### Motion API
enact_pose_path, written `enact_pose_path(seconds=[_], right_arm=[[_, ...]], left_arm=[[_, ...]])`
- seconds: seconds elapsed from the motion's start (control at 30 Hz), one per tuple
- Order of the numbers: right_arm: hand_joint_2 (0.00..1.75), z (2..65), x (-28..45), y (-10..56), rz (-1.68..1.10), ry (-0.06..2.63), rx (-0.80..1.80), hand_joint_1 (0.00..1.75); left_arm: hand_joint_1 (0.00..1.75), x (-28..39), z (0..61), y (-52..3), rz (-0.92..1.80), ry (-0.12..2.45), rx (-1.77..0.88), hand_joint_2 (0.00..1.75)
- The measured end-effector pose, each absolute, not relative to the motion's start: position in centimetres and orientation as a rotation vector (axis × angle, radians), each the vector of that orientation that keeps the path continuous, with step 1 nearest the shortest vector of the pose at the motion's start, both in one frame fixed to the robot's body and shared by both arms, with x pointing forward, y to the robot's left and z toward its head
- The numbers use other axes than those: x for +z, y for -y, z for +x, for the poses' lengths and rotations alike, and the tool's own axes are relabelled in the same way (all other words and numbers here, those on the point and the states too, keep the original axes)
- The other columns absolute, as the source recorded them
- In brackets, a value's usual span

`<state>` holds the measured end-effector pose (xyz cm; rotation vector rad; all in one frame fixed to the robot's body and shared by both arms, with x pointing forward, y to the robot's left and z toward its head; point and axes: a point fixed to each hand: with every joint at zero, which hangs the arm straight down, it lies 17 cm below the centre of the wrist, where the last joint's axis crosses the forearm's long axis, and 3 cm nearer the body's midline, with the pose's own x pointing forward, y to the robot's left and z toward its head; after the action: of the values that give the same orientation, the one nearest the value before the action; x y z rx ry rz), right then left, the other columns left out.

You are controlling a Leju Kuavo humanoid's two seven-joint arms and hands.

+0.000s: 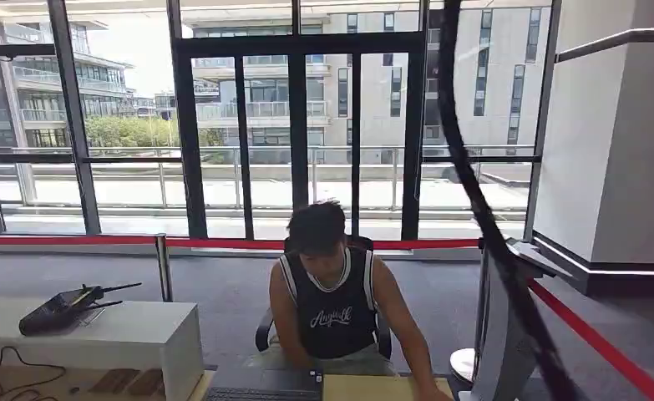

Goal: Pass the card to the sensor for recognition and then transmit it.

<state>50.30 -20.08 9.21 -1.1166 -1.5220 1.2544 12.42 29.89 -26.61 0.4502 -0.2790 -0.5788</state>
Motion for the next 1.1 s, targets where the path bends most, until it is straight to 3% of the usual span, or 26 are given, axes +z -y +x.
enact_pose_path(seconds=[0.97, 1.07, 1.1], right_arm=[[1.75, 51.3, 6.1, 22.8, -1.081, 1.435, 1.24, 0.0], [1.75, 51.3, 5.8, 22.8, -1.076, 1.427, 1.241, 0.02], [1.75, 51.3, 5.7, 22.8, -1.072, 1.426, 1.24, 0.14]], left_arm=[[0.0, -26.6, 12.5, -29.9, 0.448, 0.282, -0.574, 0.0], [0.0, -26.6, 12.4, -30.0, 0.449, 0.282, -0.571, 0.0], [0.0, -26.6, 12.4, -30.0, 0.449, 0.282, -0.571, 0.0]])
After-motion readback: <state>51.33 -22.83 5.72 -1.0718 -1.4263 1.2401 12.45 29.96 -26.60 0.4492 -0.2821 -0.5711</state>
